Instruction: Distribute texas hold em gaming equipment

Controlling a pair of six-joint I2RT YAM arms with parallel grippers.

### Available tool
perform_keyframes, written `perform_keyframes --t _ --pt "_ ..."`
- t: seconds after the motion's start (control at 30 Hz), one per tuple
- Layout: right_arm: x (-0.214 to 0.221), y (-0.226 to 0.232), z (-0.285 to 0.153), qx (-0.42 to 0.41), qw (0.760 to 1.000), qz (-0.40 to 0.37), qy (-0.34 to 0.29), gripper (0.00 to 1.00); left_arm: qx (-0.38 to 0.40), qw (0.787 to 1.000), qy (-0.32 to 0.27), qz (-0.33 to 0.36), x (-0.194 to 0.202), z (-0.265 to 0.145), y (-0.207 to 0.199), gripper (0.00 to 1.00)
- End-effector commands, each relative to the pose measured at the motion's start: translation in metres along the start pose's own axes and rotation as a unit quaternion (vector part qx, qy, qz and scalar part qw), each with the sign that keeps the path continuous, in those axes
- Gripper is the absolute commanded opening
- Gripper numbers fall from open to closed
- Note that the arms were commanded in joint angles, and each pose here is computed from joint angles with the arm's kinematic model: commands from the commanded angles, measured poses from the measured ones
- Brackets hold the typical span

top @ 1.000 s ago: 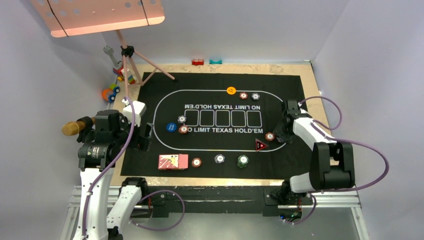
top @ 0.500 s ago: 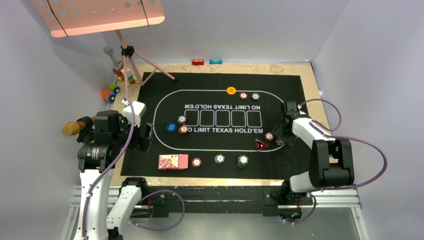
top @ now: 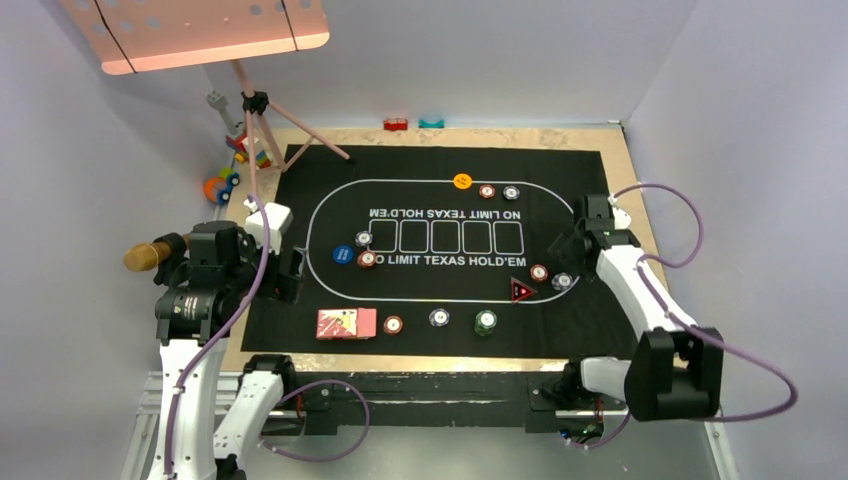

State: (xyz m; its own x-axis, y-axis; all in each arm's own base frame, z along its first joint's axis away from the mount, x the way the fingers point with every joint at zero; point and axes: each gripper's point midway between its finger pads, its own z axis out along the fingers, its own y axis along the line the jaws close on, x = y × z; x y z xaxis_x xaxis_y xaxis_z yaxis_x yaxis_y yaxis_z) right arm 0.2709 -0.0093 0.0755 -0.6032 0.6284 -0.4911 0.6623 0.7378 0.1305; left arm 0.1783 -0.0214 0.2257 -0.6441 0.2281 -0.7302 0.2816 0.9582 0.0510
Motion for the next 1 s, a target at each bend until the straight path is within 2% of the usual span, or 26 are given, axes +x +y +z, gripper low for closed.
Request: perform_keyframes --t 0.0,0.1,0.23,0.5,0.67,0.97 --pt "-0.011 0.03 -0.041 -0.062 0.997 -0.029 -0.035 0.64 0.002 1.0 -0.012 0.007 -0.006 -0.002 0.0 1.0" --pt "0.019 0.068 -0.07 -0.108 0.987 -0.109 -0.038 0.66 0.003 1.0 -0.01 0.006 -0.006 -0.001 0.0 1.0" --pt "0.066 0.098 -0.091 -0.147 0.971 -0.19 -0.011 0.69 0.0 1.0 -0.011 0.003 -0.006 -0.001 0.001 1.0" --pt "0.143 0.109 -0.106 -0.194 0.926 -0.321 0.036 0.8 -0.004 1.0 -0.009 0.002 -0.005 -0.001 0.002 1.0" --pt "0.172 0.102 -0.106 -0.189 0.911 -0.362 0.05 0.8 -0.004 1.0 -0.008 0.002 -0.005 -0.001 0.002 1.0" --pt "0.182 0.078 -0.096 -0.158 0.911 -0.377 0.048 0.77 -0.006 1.0 -0.008 0.0 -0.005 -0.001 0.003 1.0"
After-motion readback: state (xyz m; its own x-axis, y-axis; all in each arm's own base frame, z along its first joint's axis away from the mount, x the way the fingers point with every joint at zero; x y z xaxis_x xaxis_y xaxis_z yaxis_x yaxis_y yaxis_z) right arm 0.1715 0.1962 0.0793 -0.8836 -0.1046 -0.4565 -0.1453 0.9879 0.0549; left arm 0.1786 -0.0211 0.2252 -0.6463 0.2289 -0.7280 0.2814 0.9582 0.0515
